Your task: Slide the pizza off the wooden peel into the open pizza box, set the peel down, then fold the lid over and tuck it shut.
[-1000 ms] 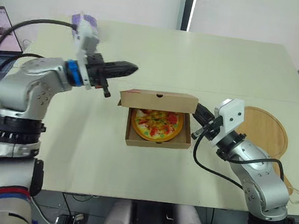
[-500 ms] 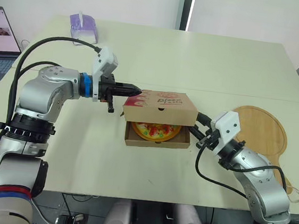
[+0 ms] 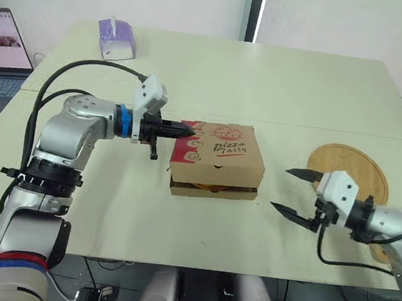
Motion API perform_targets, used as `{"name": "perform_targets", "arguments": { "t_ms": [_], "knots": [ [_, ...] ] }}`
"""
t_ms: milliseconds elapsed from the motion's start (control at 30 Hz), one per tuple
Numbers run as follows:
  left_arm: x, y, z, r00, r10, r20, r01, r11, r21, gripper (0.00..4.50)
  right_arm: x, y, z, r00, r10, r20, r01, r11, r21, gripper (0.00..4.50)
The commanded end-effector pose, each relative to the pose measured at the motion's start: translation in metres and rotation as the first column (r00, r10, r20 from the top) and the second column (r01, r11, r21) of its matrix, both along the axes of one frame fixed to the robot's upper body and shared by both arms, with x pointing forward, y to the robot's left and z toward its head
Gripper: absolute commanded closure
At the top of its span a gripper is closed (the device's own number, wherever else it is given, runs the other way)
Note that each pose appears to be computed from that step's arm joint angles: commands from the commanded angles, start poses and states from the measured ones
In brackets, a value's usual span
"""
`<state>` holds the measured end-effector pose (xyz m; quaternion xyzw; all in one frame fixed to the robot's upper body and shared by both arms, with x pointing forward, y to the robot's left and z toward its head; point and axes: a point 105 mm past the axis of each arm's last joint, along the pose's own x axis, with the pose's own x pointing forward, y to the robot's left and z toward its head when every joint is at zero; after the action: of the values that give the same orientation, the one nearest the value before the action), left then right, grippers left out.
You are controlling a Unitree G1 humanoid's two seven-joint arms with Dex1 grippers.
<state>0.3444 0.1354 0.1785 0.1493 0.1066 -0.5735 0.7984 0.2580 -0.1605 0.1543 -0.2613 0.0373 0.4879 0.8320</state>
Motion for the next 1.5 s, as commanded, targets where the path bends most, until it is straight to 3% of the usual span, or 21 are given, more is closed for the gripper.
{"name": "perform_targets", "arguments": {
  "t_ms": [33, 300, 467, 733, 933, 1200, 1500],
  "knots": [
    [0.001, 0.0, 0.004, 0.999, -0.01, 0.037, 0.009, 1.0, 0.012, 4.5, 0.003, 0.008, 0.024, 0.995, 0.062, 0.074, -0.063, 0.998, 0.016, 0.07],
    [0.0, 0.002, -0.002, 0.999, -0.013, 0.043, 0.011, 0.999, 0.042, 4.5, 0.009, 0.04, 0.04, 0.973, 0.179, 0.149, -0.178, 0.984, -0.019, 0.07],
    [-0.002, 0.002, -0.013, 0.999, -0.026, 0.035, 0.022, 0.995, 0.101, 4.5, 0.017, 0.052, 0.036, 0.965, 0.218, 0.147, -0.211, 0.975, -0.067, 0.07],
    [0.0, 0.002, -0.012, 0.999, -0.025, 0.047, 0.02, 0.995, 0.1, 4.5, 0.013, 0.055, 0.018, 0.957, 0.273, 0.1, -0.259, 0.956, -0.135, 0.07],
    [0.001, 0.001, -0.011, 0.998, -0.026, 0.053, 0.02, 0.995, 0.099, 4.5, 0.025, 0.054, 0.012, 0.959, 0.25, 0.134, -0.222, 0.955, -0.197, 0.07],
    [0.001, -0.001, -0.011, 0.998, -0.034, 0.055, 0.028, 0.995, 0.096, 4.5, 0.043, 0.052, 0.019, 0.961, 0.169, 0.217, -0.137, 0.978, -0.156, 0.07],
    [-0.005, -0.004, -0.024, 0.997, -0.068, 0.046, 0.061, 0.988, 0.142, 4.5, 0.043, 0.052, 0.008, 0.963, 0.157, 0.217, -0.125, 0.98, -0.152, 0.07]
  ]
}}
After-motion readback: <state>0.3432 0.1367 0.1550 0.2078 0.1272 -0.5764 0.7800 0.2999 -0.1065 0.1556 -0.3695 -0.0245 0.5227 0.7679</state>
